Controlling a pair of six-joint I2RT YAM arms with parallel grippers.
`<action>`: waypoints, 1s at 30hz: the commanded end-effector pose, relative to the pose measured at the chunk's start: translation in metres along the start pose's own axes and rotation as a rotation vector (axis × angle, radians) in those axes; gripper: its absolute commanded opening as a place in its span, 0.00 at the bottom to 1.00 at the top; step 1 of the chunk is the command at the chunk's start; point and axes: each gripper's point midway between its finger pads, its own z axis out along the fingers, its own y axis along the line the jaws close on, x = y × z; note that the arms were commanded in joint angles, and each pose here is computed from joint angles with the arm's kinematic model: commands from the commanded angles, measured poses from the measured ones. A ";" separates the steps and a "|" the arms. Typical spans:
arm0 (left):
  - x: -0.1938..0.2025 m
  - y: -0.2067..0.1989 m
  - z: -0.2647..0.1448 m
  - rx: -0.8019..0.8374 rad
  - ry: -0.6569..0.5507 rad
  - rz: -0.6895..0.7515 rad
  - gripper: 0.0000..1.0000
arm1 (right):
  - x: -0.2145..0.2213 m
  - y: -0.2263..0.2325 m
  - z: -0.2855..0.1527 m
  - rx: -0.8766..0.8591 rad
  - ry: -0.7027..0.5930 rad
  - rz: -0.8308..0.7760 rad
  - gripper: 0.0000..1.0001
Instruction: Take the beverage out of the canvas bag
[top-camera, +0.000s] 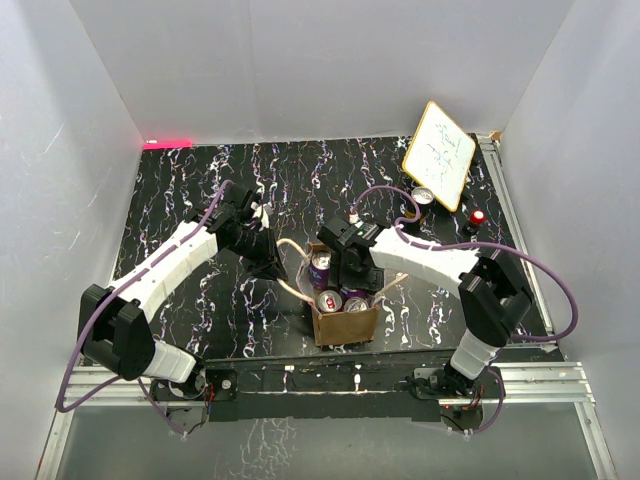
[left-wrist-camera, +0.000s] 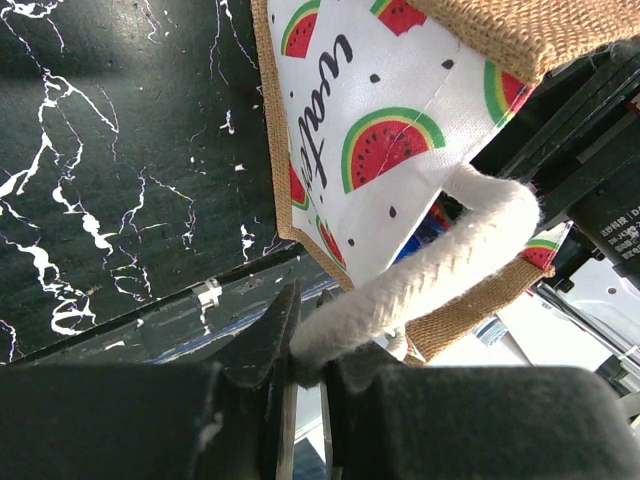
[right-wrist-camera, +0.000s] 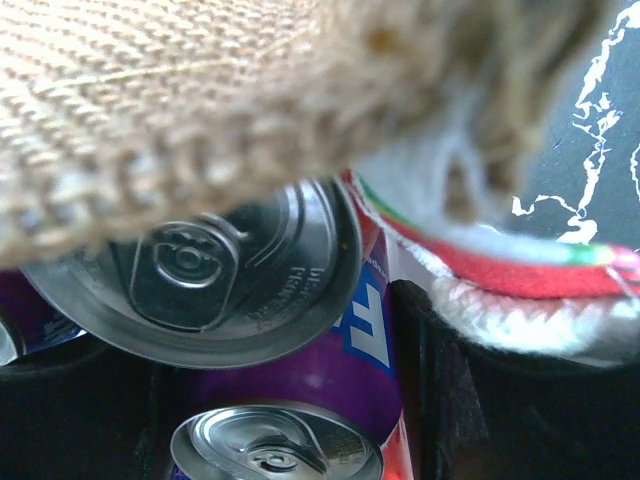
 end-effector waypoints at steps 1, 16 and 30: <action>-0.002 -0.006 -0.008 0.014 -0.018 0.018 0.00 | -0.014 0.010 -0.023 -0.068 -0.064 0.027 0.62; -0.007 -0.005 -0.012 -0.001 -0.055 0.020 0.00 | -0.041 0.031 -0.142 -0.405 -0.230 -0.014 0.29; -0.007 -0.004 -0.010 -0.011 -0.035 0.030 0.00 | -0.072 0.057 -0.241 -0.802 -0.391 -0.089 0.08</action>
